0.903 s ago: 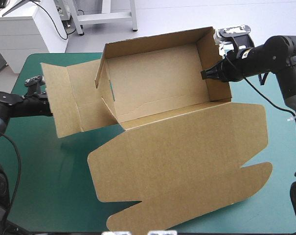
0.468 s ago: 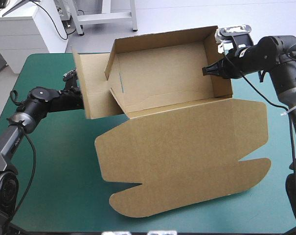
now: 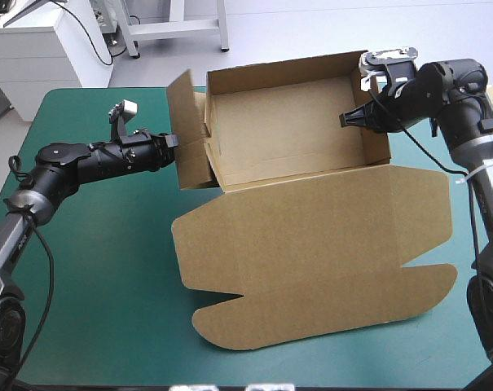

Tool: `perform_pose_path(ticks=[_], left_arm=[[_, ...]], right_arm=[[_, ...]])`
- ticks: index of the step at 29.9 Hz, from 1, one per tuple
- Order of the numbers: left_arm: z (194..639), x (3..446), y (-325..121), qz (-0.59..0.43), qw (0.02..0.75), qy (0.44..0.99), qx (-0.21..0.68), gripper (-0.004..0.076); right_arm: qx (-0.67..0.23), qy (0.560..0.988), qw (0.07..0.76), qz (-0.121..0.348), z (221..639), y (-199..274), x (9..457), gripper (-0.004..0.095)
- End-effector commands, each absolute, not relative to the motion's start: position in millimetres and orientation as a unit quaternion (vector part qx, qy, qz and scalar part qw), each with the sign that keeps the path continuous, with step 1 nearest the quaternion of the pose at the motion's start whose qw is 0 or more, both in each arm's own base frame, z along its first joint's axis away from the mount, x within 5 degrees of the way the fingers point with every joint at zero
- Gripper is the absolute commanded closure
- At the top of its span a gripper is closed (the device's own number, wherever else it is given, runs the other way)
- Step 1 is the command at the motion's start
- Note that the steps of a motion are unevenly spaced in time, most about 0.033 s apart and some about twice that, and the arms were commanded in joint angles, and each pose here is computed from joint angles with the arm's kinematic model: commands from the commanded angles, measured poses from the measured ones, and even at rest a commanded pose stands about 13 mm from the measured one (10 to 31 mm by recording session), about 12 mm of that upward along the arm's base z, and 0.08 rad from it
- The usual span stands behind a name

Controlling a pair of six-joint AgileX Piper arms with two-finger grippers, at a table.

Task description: Fold the box

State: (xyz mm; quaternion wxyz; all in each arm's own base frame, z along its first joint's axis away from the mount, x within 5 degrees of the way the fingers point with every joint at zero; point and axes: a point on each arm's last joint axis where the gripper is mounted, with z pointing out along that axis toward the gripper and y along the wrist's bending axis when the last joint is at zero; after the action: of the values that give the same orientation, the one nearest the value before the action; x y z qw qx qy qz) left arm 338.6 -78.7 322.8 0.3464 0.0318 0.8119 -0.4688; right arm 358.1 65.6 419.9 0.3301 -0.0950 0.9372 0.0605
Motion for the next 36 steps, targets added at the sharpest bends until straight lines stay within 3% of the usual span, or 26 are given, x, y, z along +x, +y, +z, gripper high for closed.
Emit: perform_pose_path(ticks=[1, 8, 10, 16, 18, 30, 36], left_arm=[[357.4, 327.1, -86.1, -0.522, 0.367, 0.768, 0.056, 0.0731], [360.4, 326.4, -87.1, -0.529, 0.38, 0.756, 0.072, 0.0686], [359.9, 324.4, -88.1, -0.525, 0.381, 0.755, 0.095, 0.0602], [362.5, 319.0, -91.3, -0.544, 0.373, 0.741, 0.125, 0.0231], [364.5, 317.9, -92.0, -0.556, 0.37, 0.734, 0.124, 0.0169], [368.2, 314.4, -93.9, -0.58, 0.361, 0.719, 0.131, 0.0163], [364.9, 327.9, -90.0, -0.573, 0.385, 0.719, 0.078, 0.0178]], right_arm=[[-0.084, 0.915, 0.389, 0.074, 446.7, 63.0, 348.8, 0.0927], [-0.085, 0.916, 0.386, 0.074, 445.0, 63.2, 350.1, 0.0927], [-0.084, 0.915, 0.387, 0.074, 445.3, 63.2, 350.3, 0.0927], [-0.084, 0.913, 0.392, 0.075, 446.0, 64.5, 350.8, 0.0927], [-0.083, 0.912, 0.395, 0.075, 446.4, 64.5, 351.2, 0.0927], [-0.072, 0.911, 0.399, 0.079, 447.0, 65.8, 351.6, 0.0925], [-0.095, 0.906, 0.41, 0.04, 447.8, 84.8, 348.5, 0.0921]])
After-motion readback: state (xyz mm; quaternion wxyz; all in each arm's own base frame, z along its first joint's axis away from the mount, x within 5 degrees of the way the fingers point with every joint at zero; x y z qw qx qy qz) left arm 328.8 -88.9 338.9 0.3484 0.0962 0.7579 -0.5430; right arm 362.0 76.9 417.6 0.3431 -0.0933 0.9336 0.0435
